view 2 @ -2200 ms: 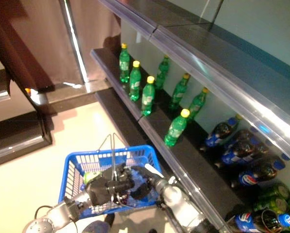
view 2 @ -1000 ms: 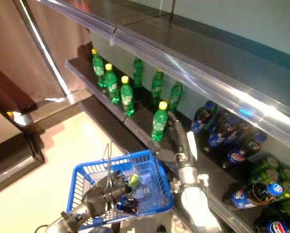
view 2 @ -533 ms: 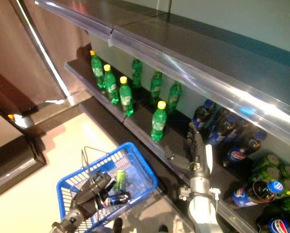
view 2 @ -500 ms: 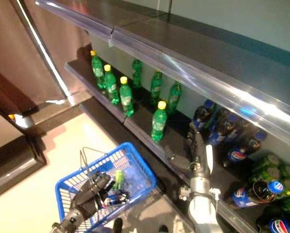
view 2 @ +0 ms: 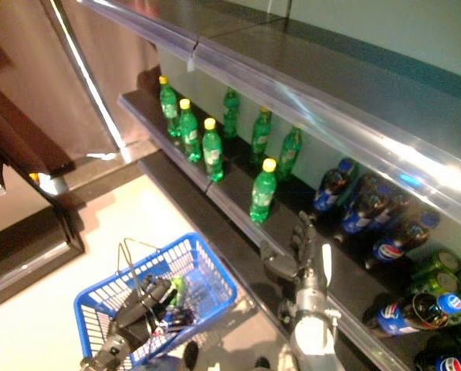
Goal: Pick up the drink and place into the basket.
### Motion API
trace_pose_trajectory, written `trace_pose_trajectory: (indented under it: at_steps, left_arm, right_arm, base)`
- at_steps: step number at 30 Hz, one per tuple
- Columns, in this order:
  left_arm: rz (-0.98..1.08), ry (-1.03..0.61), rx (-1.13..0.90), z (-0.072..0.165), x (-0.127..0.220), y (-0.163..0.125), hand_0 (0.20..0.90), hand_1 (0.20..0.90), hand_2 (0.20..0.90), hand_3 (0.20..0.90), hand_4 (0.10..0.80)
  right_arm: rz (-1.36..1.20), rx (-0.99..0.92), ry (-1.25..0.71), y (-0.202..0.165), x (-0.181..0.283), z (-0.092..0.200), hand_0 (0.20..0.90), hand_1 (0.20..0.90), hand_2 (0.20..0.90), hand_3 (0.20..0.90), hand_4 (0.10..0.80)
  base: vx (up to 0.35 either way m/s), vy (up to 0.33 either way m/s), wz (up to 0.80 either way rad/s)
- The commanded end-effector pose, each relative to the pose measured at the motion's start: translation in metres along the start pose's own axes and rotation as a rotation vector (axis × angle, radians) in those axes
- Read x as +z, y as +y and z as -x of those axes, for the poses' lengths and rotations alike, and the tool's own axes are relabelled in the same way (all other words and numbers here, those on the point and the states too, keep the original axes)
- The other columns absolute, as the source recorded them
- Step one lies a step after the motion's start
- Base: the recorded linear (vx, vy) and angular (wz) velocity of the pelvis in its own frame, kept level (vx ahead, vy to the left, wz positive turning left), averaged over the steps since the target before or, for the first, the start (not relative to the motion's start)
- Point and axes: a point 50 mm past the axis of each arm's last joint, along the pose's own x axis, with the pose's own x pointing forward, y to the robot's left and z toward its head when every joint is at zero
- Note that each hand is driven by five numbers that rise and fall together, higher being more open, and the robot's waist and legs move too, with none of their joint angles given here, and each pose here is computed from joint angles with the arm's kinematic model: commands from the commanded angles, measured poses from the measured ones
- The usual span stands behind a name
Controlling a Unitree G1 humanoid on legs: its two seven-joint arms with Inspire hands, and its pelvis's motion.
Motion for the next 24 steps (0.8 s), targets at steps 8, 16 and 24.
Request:
trace_pose_trajectory:
  at_steps: [8, 16, 24]
  left_arm:
    - [-0.139, -0.270, -0.727, -0.050, 0.077, -0.137, 0.300, 0.300, 0.300, 0.200, 0.100]
    - [-0.241, -0.267, -0.773, -0.056, 0.094, -0.148, 0.300, 0.300, 0.300, 0.200, 0.100]
    - [-0.303, -0.244, -0.782, -0.059, 0.099, -0.150, 0.300, 0.300, 0.300, 0.200, 0.100]
  right_arm:
    - [-0.220, -0.062, -0.505, 0.043, 0.098, -0.059, 0.900, 0.900, 0.900, 0.900, 0.800]
    - [-0.317, -0.137, -0.628, 0.054, 0.130, -0.067, 0.900, 0.900, 0.900, 0.900, 0.800]
    - [-0.436, -0.285, -0.717, 0.049, 0.158, -0.069, 0.900, 0.900, 0.900, 0.900, 0.800]
  base:
    - [-0.253, -0.114, 0.01]
    - [-0.093, -0.127, 0.06]
    - [-0.014, -0.079, 0.03]
